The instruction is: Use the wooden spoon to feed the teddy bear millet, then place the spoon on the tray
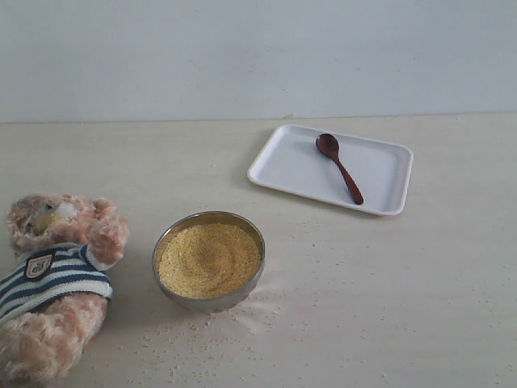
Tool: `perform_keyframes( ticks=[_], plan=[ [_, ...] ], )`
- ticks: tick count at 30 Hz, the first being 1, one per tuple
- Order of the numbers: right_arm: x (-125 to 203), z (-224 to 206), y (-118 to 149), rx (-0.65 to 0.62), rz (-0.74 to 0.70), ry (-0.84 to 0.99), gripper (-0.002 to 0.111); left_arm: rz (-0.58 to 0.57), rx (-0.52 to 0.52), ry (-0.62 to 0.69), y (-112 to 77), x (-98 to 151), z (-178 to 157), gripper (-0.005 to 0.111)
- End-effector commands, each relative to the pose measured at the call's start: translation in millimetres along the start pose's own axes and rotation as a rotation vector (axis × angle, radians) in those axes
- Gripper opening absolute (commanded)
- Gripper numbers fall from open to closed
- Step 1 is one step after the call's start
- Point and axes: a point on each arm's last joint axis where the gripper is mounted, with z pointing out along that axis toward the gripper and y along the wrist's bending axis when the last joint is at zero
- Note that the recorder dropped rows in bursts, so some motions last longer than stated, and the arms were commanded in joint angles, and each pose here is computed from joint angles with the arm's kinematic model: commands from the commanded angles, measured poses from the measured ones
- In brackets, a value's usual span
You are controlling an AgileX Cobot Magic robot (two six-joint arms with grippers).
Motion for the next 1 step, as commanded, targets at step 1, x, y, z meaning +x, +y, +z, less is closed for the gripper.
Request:
perform_keyframes(
  ticks=[1],
  plan=[
    [-0.6, -0.5, -0.1, 0.001, -0.005, -0.010, 0.000, 0.011, 0.003, -0.001, 0.1, 0.8, 0.0, 0.005]
  ],
)
